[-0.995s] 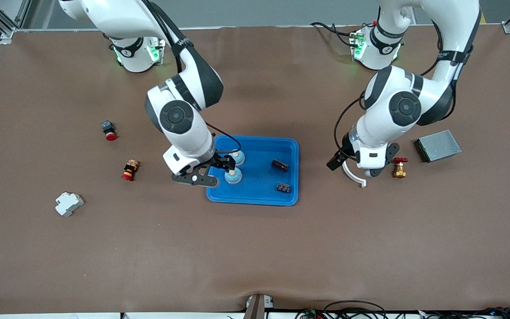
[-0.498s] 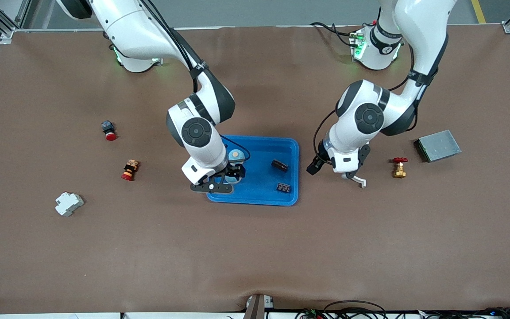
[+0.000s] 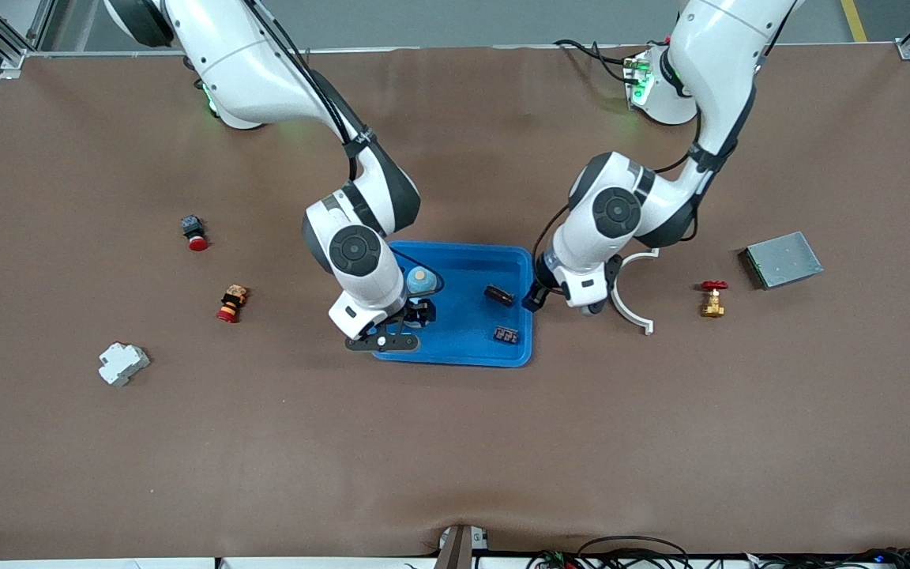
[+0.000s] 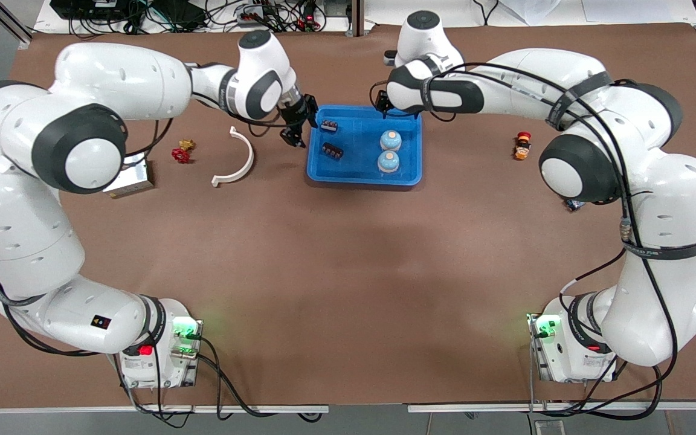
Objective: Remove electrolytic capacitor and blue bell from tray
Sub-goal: 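Grasp the black capacitor with the left gripper while the right gripper grasps the bell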
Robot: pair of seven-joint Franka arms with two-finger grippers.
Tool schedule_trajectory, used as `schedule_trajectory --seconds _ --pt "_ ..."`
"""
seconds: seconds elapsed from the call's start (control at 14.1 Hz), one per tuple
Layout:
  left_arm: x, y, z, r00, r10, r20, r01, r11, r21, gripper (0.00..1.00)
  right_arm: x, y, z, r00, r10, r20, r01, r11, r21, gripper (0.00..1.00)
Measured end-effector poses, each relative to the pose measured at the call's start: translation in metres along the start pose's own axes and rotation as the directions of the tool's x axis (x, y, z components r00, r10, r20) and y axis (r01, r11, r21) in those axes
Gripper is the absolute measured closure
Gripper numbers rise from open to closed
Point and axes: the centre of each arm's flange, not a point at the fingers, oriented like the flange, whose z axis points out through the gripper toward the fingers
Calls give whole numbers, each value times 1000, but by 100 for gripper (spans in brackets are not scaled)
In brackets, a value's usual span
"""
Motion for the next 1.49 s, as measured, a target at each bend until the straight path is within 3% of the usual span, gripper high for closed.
schedule_trajectory --seconds 0.21,0.43,1.07,1.21,1.28,1.49 --pt "-15 -2 15 1000 -20 6 20 1000 4 32 -2 -2 18 1000 -9 -1 9 1000 -1 0" --pt "-30 0 22 999 -44 13 44 999 1 42 -4 -7 17 1000 -18 -2 18 1000 2 0" --pt "-35 11 62 997 -72 36 73 997 -11 49 -22 -24 24 998 -55 22 55 998 -11 0" --pt "-34 12 67 997 -74 37 75 997 -8 65 -22 -20 27 997 -68 29 68 997 -18 0" --pt "-34 14 65 997 -74 38 74 997 -12 69 -23 -18 30 997 -70 33 71 997 -22 0" --pt "-32 17 62 997 -75 33 76 997 -21 70 -25 -15 34 997 -70 41 71 997 -28 0"
